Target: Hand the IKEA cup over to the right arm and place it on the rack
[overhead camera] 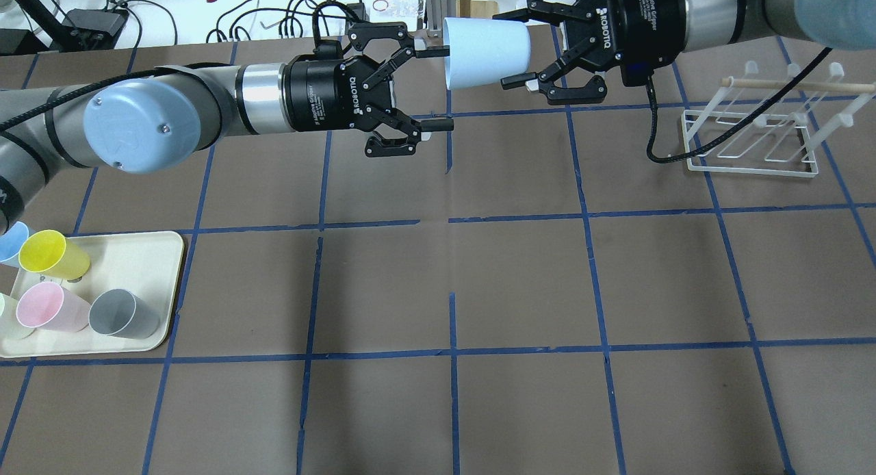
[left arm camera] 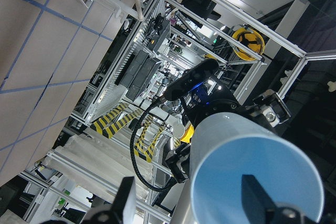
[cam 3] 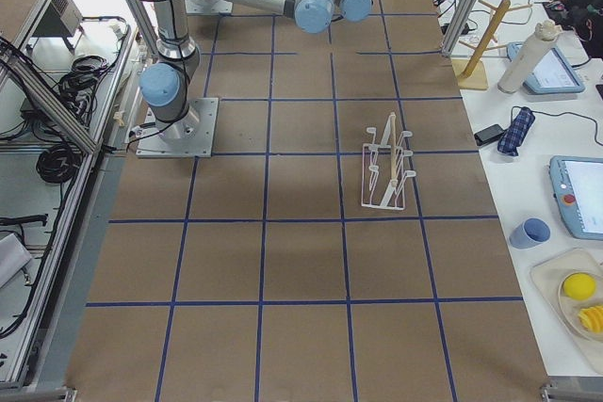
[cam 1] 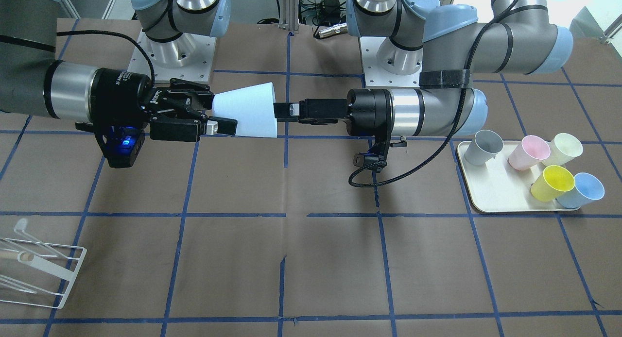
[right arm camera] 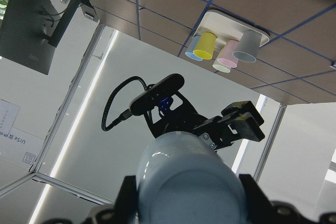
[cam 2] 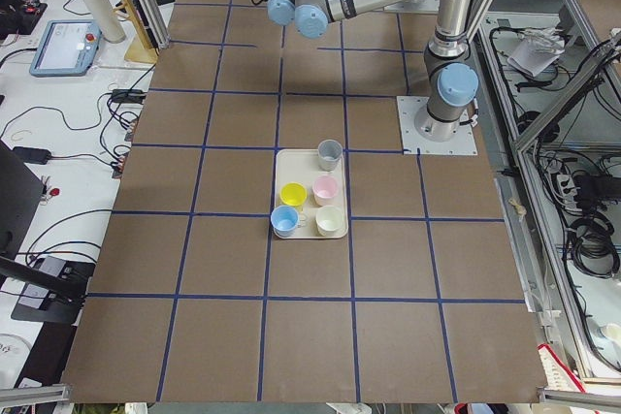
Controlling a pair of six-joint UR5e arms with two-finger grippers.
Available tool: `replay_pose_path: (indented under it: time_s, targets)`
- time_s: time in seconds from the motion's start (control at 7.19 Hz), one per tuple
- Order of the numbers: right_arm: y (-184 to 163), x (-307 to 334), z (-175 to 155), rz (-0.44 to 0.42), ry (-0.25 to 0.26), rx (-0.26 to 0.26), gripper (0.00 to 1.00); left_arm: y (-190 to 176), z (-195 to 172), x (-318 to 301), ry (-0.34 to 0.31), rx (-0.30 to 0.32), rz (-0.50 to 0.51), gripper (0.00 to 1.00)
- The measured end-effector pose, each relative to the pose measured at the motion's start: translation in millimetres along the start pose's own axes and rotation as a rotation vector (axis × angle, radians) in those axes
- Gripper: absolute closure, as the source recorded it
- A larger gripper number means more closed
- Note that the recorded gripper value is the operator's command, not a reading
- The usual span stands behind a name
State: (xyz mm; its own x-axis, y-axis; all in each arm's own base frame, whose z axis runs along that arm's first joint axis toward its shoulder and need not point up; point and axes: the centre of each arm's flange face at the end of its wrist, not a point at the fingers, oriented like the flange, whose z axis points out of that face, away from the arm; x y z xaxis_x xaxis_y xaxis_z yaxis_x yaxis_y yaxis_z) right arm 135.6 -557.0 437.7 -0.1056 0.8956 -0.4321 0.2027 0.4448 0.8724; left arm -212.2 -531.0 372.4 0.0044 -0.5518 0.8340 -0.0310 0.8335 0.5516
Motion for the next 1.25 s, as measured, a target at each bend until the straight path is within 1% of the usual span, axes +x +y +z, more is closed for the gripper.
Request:
replay_pose_path:
  time_s: [0.14,0.28,0.42,0.56,0.7,0.83,0.97,1.11,1.25]
  targets:
    - [0.6,-2.1,-1.1,-0.039,0.012,0.018,0.52,-4.4,-14.6,4.5,-0.004,0.021,-0.022,0.00]
    - [1.4,-2.3,-1.4,-0.087,0.049,0.052,0.52,-9.2,-35.8,11.2,-0.048,0.049,-0.044,0.00]
    - [1.3,-0.9,-1.4,-0.135,0.104,0.097,0.52,-12.9,-57.0,16.4,-0.159,0.085,-0.034,0.00]
    - [0.0,1.9,-0.9,-0.182,0.175,0.151,0.52,-14.4,-73.3,23.7,-0.313,0.138,-0.015,0.00]
    - [-1.1,6.1,3.1,-0.237,0.275,0.221,0.52,-13.9,-83.6,35.7,-0.469,0.211,0.003,0.00]
    - [-1.2,10.8,11.5,-0.301,0.398,0.303,0.52,-13.8,-92.6,49.0,-0.622,0.291,0.028,0.00]
    - [-1.7,14.2,19.6,-0.368,0.521,0.395,0.55,-13.5,-100.1,63.8,-0.775,0.361,0.065,0.00]
    - [-3.3,16.0,24.7,-0.433,0.640,0.496,0.56,-10.5,-103.6,79.7,-0.942,0.425,0.115,0.00]
    - [-7.0,15.1,24.0,-0.495,0.740,0.591,0.56,-4.1,-105.3,94.4,-1.110,0.474,0.178,0.00]
